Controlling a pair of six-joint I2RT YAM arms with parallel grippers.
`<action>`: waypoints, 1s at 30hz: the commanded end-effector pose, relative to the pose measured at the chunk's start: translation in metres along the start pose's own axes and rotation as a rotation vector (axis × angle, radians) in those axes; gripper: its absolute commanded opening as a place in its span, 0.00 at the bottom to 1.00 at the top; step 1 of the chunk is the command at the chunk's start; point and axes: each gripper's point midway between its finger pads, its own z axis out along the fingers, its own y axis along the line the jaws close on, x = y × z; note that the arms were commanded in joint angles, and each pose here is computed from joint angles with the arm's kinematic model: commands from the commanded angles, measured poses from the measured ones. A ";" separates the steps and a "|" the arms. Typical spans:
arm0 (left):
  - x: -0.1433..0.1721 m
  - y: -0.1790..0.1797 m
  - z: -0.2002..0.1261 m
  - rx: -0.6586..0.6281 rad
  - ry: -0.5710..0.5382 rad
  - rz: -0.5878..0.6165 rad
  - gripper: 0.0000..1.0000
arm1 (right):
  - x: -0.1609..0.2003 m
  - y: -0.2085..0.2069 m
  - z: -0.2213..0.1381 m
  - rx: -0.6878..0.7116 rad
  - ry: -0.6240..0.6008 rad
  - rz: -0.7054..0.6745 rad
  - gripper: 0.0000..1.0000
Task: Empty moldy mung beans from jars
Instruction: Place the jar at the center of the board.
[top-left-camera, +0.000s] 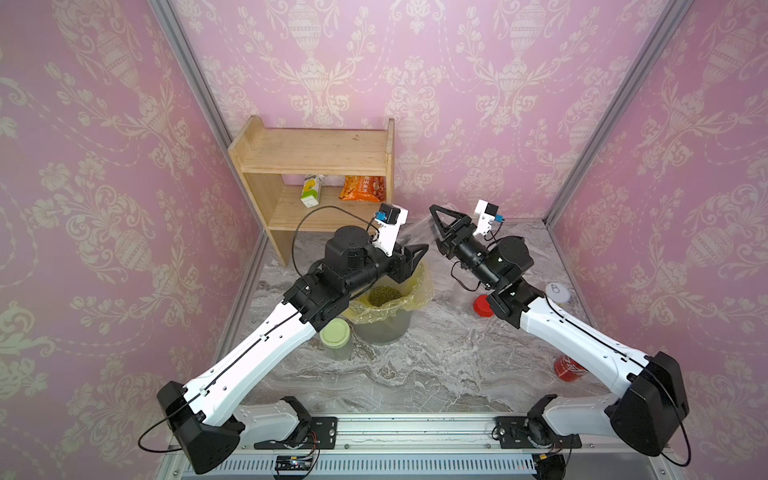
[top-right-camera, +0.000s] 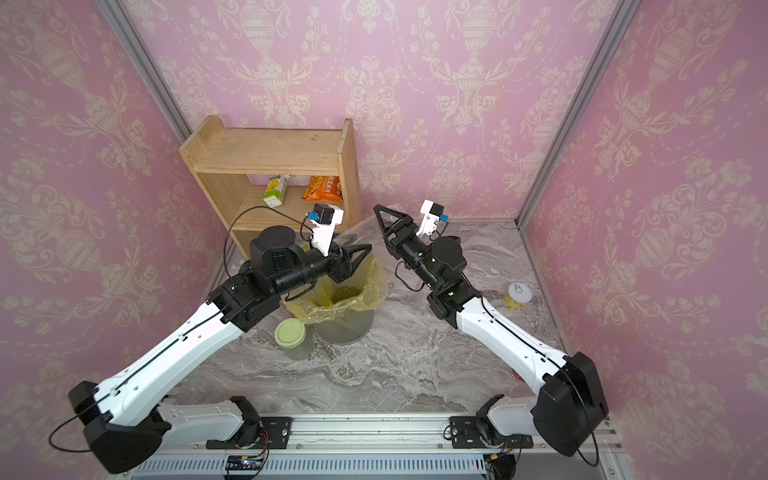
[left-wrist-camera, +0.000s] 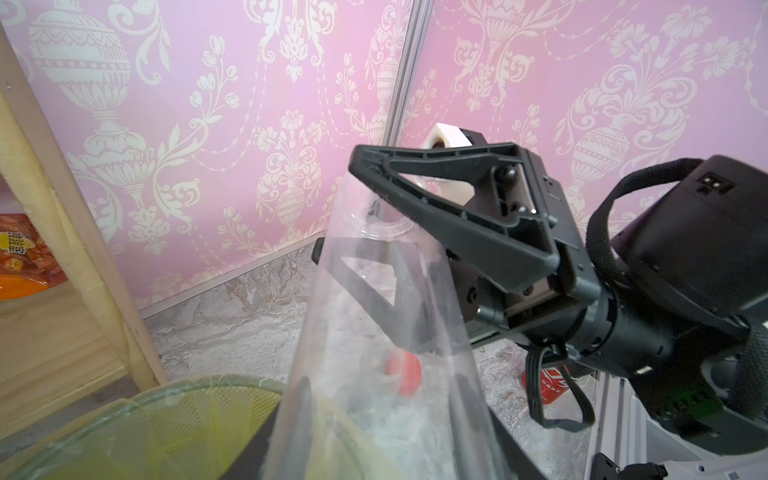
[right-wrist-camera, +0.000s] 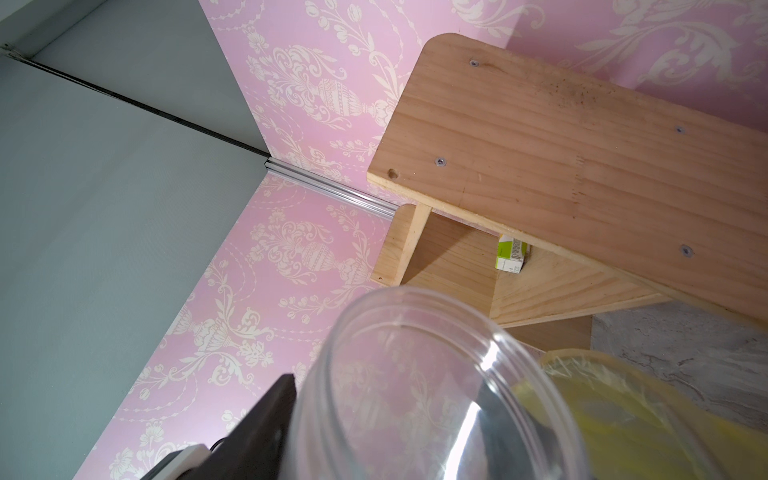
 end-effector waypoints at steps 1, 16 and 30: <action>0.003 -0.013 -0.009 0.045 0.005 0.036 0.57 | -0.001 -0.017 0.007 0.062 -0.005 -0.070 0.58; 0.009 -0.008 -0.015 0.023 0.006 0.055 0.74 | 0.000 -0.023 0.012 0.109 0.009 -0.052 0.54; 0.010 0.003 -0.032 -0.044 -0.015 0.109 0.75 | 0.002 -0.016 0.002 0.253 0.107 -0.327 0.53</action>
